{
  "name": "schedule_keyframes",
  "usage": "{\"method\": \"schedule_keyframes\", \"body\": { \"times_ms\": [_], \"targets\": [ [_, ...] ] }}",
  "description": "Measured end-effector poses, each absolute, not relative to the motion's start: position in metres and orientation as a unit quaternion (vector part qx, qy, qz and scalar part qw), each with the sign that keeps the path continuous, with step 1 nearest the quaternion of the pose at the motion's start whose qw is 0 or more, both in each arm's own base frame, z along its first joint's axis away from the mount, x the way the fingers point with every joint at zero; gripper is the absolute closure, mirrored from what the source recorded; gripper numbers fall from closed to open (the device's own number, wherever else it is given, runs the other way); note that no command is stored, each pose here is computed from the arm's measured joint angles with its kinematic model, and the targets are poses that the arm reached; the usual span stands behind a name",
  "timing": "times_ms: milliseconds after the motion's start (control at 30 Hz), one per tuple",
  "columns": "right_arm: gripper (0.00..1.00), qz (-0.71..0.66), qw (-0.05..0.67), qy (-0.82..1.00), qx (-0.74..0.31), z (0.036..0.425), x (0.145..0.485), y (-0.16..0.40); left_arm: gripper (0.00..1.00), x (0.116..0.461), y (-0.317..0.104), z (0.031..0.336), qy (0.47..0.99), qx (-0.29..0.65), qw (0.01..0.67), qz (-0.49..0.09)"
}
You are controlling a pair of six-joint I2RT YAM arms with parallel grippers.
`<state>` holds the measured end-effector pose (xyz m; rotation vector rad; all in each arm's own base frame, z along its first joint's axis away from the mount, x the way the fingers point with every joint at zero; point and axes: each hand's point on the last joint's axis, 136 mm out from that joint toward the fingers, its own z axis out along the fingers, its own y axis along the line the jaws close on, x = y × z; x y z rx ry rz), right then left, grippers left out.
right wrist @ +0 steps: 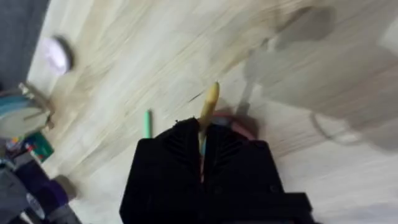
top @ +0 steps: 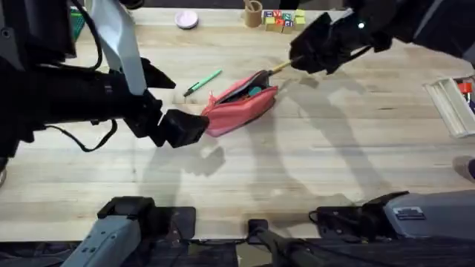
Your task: Unzip the bag, pick up the pens from the table one at a time and place them inside, then zip the bag closed.
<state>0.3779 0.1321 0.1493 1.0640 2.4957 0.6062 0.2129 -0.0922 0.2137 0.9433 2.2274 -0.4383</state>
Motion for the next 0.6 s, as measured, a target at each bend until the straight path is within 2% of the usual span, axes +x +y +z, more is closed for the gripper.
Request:
{"method": "schedule_keyframes", "body": {
  "times_ms": [333,600],
  "targets": [
    [0.968,0.224,0.2,0.889,0.346,0.155,0.374,0.169,0.006,0.213,-0.092,0.214,0.854,0.362,0.335,-0.168],
    [0.968,0.209,0.217,0.874,0.381,0.155,0.368,0.182,0.006,0.213,-0.092,0.214,0.854,0.362,0.335,-0.168]
  ]
}}
